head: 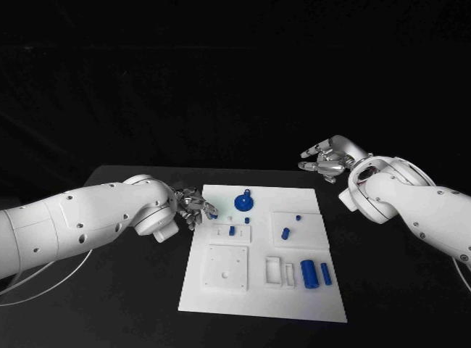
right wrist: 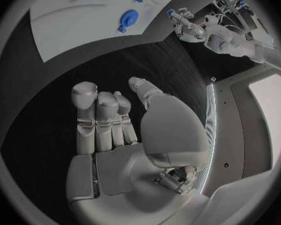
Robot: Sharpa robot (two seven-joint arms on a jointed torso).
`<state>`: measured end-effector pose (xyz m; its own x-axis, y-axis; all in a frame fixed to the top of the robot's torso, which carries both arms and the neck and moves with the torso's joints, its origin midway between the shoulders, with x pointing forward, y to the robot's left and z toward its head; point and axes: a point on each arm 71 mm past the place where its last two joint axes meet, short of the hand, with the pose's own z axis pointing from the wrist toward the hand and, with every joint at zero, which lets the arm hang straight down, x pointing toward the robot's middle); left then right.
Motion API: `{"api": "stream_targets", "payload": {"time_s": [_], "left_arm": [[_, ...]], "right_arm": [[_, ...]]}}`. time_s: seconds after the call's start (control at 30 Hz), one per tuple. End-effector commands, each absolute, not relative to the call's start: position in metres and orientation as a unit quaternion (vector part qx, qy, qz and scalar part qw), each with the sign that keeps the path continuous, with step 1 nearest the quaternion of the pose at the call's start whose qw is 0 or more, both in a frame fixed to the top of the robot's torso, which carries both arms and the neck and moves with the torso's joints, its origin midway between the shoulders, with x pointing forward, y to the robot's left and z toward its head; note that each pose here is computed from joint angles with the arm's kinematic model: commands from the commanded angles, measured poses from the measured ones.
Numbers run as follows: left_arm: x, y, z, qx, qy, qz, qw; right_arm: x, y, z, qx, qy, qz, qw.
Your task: Assemble the parts on the task board
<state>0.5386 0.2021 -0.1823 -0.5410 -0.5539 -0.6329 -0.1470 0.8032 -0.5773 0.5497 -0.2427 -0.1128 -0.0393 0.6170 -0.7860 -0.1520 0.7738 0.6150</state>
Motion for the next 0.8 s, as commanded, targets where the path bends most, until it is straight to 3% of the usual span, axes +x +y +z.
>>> {"api": "stream_targets", "payload": {"time_s": [0.03, 0.33, 0.8], "left_arm": [[0.538, 0.198, -0.179, -0.179, 0.834, -0.221, 0.473], [0.534, 0.186, -0.185, -0.14, 0.834, -0.209, 0.492], [0.531, 0.179, -0.192, -0.108, 0.862, -0.163, 0.468]], "right_arm": [[0.549, -0.242, -0.113, 0.173, 0.664, 0.288, 0.668], [0.548, -0.242, -0.113, 0.173, 0.664, 0.289, 0.668], [0.548, -0.242, -0.114, 0.173, 0.664, 0.288, 0.668]]}}
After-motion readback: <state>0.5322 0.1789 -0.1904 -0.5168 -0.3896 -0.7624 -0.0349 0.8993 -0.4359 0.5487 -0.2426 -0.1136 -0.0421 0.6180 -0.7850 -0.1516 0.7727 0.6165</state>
